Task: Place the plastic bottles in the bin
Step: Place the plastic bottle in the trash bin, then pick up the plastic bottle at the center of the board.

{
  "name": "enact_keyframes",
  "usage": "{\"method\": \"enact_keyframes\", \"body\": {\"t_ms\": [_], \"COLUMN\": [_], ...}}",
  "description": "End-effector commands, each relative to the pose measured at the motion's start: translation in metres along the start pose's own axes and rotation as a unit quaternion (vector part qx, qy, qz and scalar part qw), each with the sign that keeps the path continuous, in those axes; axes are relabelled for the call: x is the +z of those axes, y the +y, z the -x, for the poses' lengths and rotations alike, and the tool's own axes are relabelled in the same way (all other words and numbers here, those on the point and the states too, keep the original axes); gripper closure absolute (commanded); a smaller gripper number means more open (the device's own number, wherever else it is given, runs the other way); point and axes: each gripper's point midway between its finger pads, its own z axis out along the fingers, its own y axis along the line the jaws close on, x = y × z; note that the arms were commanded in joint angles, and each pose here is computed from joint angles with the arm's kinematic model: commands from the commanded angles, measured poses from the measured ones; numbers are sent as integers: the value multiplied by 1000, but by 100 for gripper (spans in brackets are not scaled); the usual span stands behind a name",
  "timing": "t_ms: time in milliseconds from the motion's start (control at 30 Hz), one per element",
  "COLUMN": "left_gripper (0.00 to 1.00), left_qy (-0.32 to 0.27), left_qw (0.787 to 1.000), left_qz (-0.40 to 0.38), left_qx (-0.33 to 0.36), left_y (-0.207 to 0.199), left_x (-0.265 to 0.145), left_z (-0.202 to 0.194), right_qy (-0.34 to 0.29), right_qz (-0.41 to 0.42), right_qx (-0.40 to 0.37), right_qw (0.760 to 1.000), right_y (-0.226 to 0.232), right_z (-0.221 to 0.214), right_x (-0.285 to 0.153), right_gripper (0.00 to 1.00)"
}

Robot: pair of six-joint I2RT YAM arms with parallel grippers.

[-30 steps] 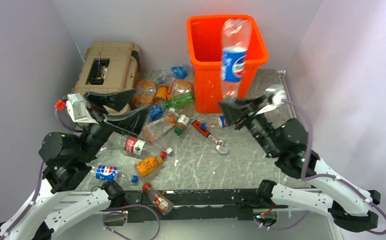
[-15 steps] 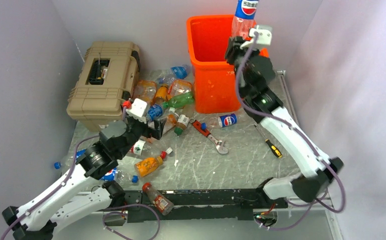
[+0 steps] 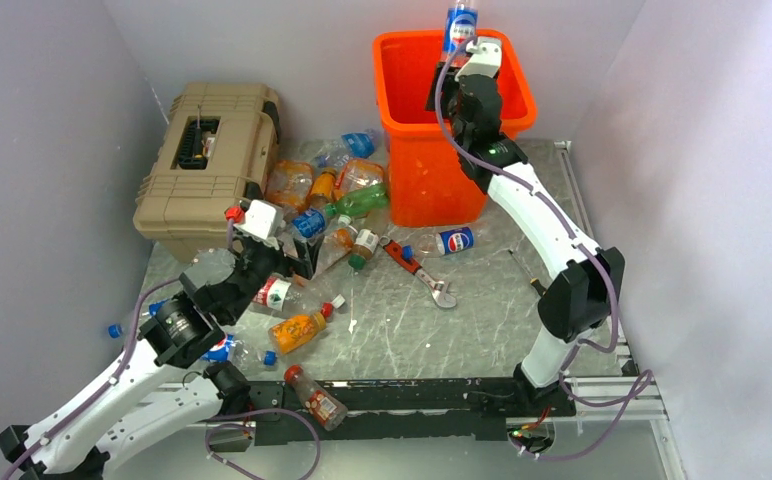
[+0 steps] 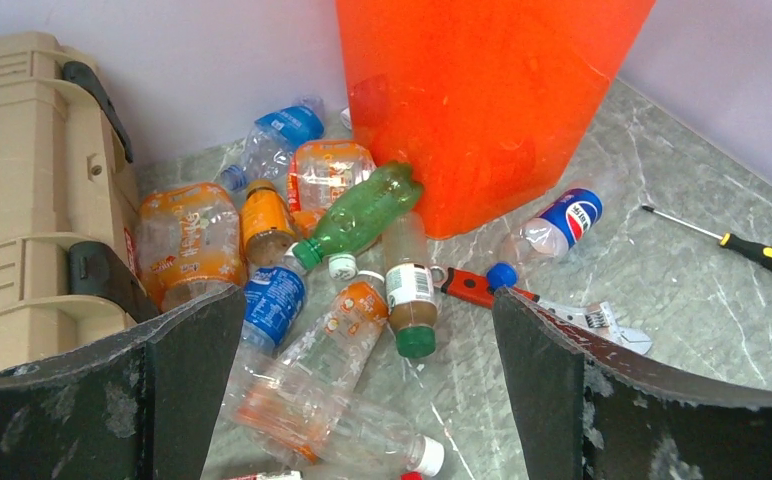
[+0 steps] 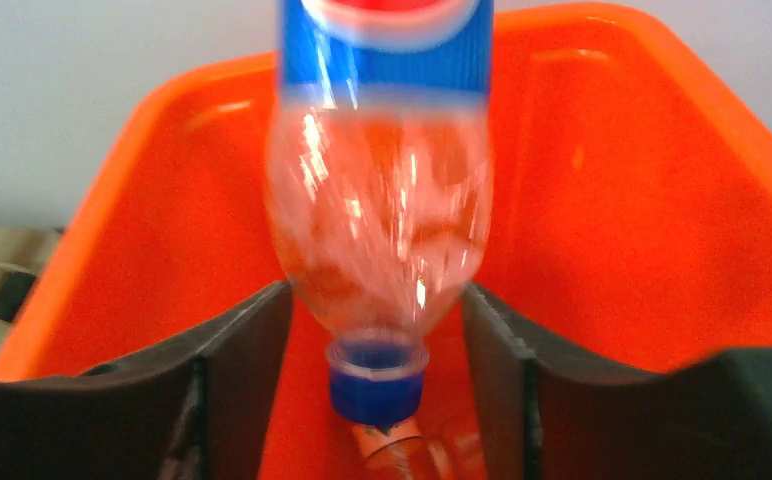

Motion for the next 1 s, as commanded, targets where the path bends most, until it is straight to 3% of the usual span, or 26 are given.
{"method": "enact_keyframes", "body": {"t_ms": [0,100,333,567,767,967], "left_gripper": [1,0,1,1,1,1], "left_qy": [-19,-15,-4,18,54,70], "left_qw": [1000,1000,1000,1000,997,995], "left_qz": [6,2,7,19,43,50], "left_qx": [-6,-5,-1,7,28,43], "left_y": [1,0,0,1,5,1], "left_x": [-1,1,5,13,24,28], "left_z": [18,16,12,0,-17,-27], "right_qy": [-35,-38,-77,-98,-93,21], "right_qz": [26,35,72,134,234,295], "right_qx": [35,43,73,101,124,114], "right_qw": [998,998,992,981,960,949], "right_y": [9,13,25,37,46,42], "right_z": [37,44,96,129,85,-11], "right_x": [-4,-5,-34,-111,-199,-256], "right_gripper": [23,2,0,0,0,2]}}
